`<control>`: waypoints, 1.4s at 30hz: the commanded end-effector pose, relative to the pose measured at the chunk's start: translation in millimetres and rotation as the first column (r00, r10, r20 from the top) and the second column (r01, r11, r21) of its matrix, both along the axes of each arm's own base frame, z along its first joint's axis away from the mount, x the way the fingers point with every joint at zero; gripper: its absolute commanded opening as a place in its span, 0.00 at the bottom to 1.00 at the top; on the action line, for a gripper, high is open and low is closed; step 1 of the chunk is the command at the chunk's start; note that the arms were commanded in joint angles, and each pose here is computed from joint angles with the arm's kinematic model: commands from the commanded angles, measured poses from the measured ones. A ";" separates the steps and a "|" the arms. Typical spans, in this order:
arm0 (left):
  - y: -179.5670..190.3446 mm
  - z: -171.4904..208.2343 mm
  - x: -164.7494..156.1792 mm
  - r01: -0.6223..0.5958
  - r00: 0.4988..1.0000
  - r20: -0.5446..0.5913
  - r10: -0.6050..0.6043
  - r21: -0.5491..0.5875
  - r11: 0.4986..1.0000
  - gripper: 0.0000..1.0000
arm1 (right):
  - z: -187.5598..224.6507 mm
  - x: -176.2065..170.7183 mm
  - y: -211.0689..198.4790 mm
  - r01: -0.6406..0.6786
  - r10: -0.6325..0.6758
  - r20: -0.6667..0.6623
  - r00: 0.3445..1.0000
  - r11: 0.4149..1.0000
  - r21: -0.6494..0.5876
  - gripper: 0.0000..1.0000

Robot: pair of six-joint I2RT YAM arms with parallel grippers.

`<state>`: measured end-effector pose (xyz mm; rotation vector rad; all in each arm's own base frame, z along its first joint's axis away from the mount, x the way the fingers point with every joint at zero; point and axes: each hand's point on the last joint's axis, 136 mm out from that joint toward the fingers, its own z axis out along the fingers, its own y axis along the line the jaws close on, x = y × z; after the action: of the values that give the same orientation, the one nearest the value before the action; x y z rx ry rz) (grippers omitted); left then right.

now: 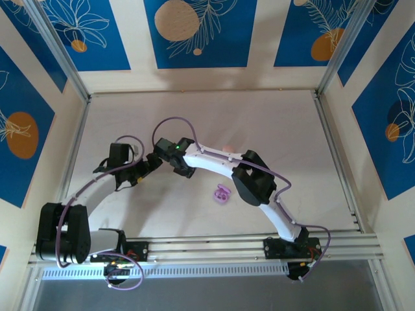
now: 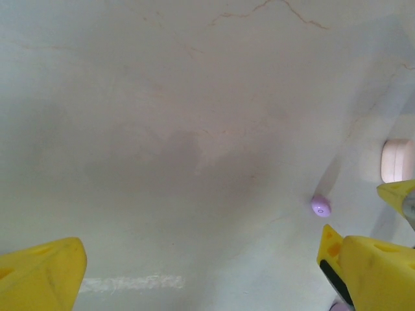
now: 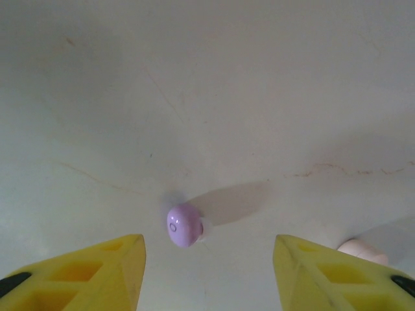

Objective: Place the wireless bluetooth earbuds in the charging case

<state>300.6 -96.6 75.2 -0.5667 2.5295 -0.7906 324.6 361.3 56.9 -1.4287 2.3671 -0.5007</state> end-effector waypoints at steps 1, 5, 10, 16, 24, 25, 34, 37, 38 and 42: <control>-2.6 8.3 0.4 0.037 0.999 0.033 -0.037 -0.011 0.999 1.00 | -12.4 -6.4 -1.3 -0.022 0.021 -0.009 1.000 0.996 -0.081 0.55; 6.3 6.8 -1.1 0.022 0.999 0.024 -0.022 0.005 1.000 1.00 | -15.7 -9.3 1.9 -0.016 0.015 -0.015 1.000 0.997 -0.073 0.55; 11.0 9.6 -1.2 0.016 1.000 0.024 -0.016 0.007 1.000 1.00 | -27.6 -12.9 0.1 -0.009 0.006 -0.034 0.999 0.996 -0.092 0.55; 13.2 11.4 -2.1 0.013 1.000 0.023 -0.013 0.013 1.000 1.00 | -32.6 -11.6 -0.1 -0.004 0.000 -0.032 1.000 0.994 -0.107 0.55; 13.2 11.7 -2.6 0.013 1.000 0.022 -0.013 0.010 1.000 1.00 | -33.3 -8.9 -2.2 0.005 -0.007 -0.016 1.000 0.993 -0.121 0.49; 13.2 11.7 -2.6 0.013 1.000 0.022 -0.013 0.010 1.000 1.00 | -33.0 -8.7 -2.1 0.006 -0.008 -0.015 1.000 0.993 -0.120 0.49; 12.5 12.9 -2.4 0.017 1.000 0.025 -0.017 0.007 1.000 1.00 | -35.1 -8.6 -7.2 0.027 -0.030 -0.018 0.999 0.990 -0.135 0.44; 12.2 12.1 -3.0 0.017 1.000 0.025 -0.017 0.005 1.000 1.00 | -35.2 -8.7 -7.7 0.032 -0.035 -0.018 0.999 0.990 -0.134 0.42; 12.0 12.8 -2.6 0.017 0.999 0.027 -0.017 0.004 1.000 1.00 | -35.2 -8.6 -7.4 0.033 -0.036 -0.018 0.999 0.991 -0.133 0.42; 12.2 12.3 -3.5 0.016 1.000 0.025 -0.017 0.004 1.000 1.00 | -35.7 -6.2 -7.2 0.036 -0.039 -0.014 0.999 0.991 -0.132 0.41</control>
<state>291.5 -81.2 73.3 -0.5835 2.5557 -0.7536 319.1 355.0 28.0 -1.4385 2.4152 -0.6273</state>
